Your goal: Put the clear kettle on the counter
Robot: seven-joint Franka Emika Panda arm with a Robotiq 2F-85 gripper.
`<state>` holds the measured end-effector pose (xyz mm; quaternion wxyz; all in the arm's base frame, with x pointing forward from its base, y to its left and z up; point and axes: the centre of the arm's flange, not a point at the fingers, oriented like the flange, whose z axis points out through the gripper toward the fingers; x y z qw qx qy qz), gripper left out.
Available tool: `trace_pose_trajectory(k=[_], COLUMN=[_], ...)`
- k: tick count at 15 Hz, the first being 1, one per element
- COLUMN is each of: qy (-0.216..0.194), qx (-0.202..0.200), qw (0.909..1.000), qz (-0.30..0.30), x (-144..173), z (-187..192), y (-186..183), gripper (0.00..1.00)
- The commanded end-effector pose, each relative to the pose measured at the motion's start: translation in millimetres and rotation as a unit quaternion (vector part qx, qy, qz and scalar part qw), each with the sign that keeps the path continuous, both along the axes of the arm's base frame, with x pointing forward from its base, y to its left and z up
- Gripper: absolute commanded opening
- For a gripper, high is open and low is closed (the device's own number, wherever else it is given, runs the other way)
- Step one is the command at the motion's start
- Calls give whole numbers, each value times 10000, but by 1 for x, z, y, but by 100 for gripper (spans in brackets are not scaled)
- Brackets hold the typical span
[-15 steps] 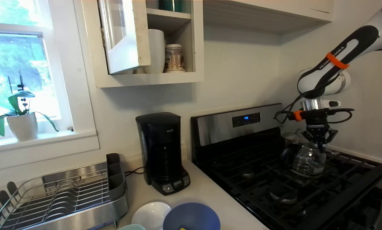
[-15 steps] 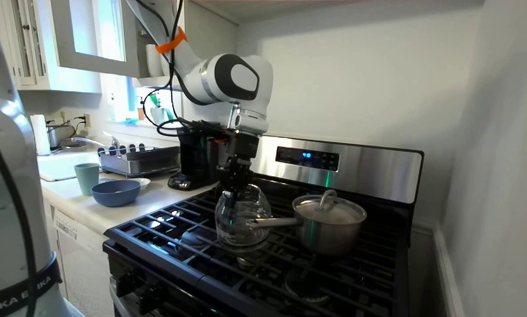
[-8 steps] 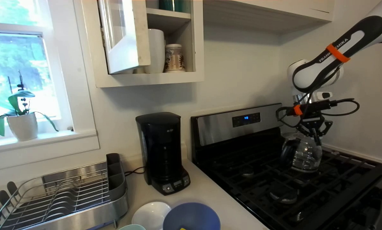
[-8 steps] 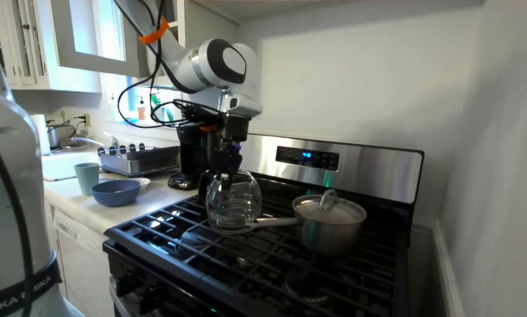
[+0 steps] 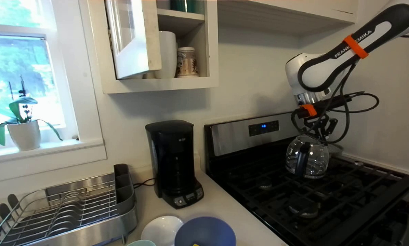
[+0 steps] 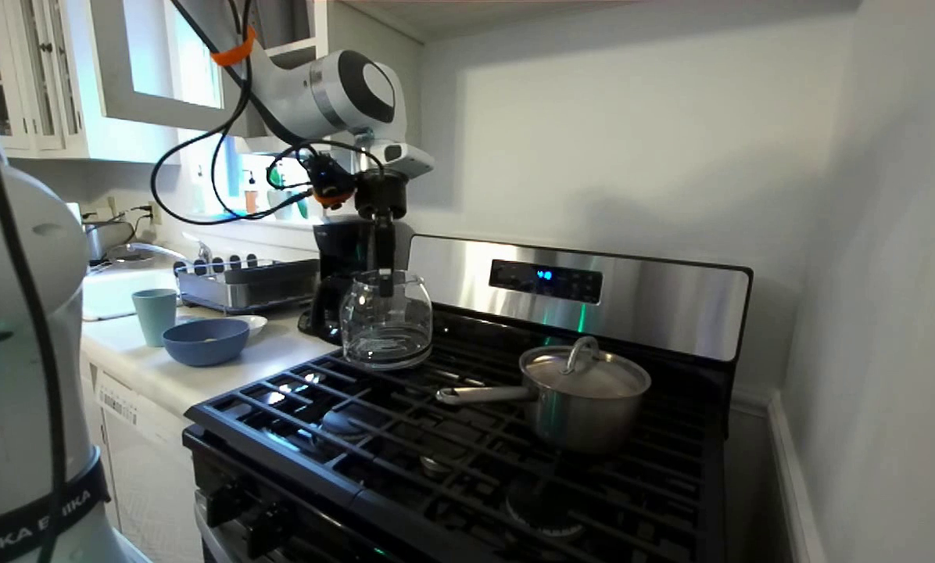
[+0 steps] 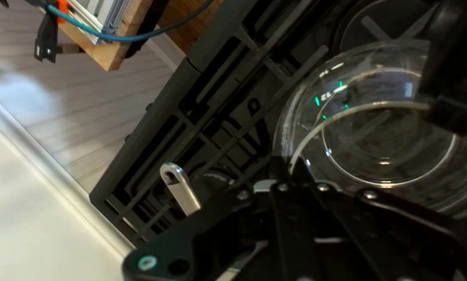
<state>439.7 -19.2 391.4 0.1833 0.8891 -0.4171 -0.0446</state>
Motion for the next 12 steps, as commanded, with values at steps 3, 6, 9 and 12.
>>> trace_pose_trajectory(k=[3, 6, 9, 12], qy=[-15, 13, -34, 223], qx=[-16, -11, 118, 155], qw=[9995, 9994, 9987, 9886], qz=[317, 355, 491, 1483], x=[4, 5, 11, 55], z=[4, 3, 2, -10], y=[17, 16, 20, 75], gripper=[5, 5, 1, 1])
